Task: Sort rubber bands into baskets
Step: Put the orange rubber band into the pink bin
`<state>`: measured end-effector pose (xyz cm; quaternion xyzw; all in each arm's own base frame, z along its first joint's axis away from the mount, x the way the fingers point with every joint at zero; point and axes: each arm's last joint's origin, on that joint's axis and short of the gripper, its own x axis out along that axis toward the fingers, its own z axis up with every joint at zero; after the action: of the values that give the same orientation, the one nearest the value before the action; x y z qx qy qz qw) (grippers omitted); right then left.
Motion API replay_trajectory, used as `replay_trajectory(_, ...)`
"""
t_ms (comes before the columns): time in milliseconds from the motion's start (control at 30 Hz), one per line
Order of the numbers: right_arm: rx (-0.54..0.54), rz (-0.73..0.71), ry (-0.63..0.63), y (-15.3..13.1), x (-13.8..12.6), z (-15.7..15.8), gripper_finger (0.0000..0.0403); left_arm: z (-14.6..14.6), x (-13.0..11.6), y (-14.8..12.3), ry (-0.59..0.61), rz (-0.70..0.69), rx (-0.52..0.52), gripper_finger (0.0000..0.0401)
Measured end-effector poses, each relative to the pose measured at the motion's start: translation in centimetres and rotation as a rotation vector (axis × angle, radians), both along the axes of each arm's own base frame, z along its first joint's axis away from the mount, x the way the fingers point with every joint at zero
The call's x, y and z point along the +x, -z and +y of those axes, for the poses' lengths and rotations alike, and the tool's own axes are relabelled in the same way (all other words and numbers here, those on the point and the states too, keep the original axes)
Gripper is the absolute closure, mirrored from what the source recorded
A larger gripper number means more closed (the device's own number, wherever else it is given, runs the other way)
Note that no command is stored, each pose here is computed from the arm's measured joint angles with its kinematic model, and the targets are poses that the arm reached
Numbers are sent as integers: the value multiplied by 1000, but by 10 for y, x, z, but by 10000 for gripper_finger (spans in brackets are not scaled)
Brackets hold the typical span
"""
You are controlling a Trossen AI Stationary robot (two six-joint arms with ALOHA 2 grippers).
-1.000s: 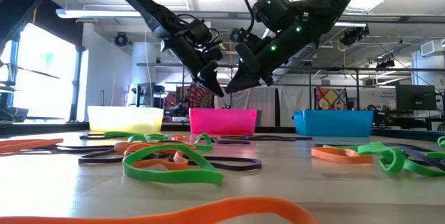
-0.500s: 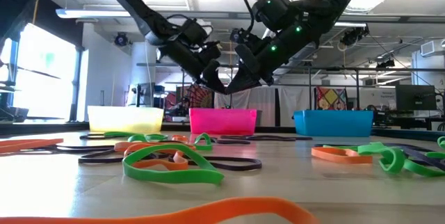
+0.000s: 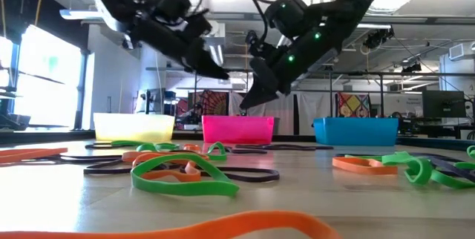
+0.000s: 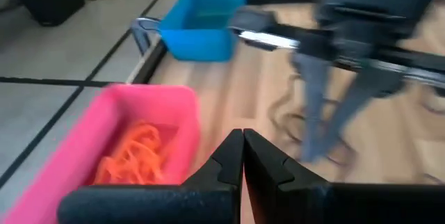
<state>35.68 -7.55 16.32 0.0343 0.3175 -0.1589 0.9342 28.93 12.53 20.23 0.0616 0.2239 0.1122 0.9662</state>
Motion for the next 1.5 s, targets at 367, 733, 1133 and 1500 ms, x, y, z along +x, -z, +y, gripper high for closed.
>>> replay_trajectory(367, 4, 32, -104, 14, 9, 37, 402, -111, -31, 12, 188, 12, -101, 399)
replay_trajectory(733, 5, 31, -190, 14, 11, 69, 402, -220, -48, 34, 353, 111, -183, 399)
replay_trajectory(1133, 4, 27, -242, 13, 11, 89, 402, -276, -42, 65, 313, 212, -195, 352)
replay_trajectory(1500, -9, 27, -224, 13, 11, 89, 402, -280, -20, 83, 253, 386, -104, 327)
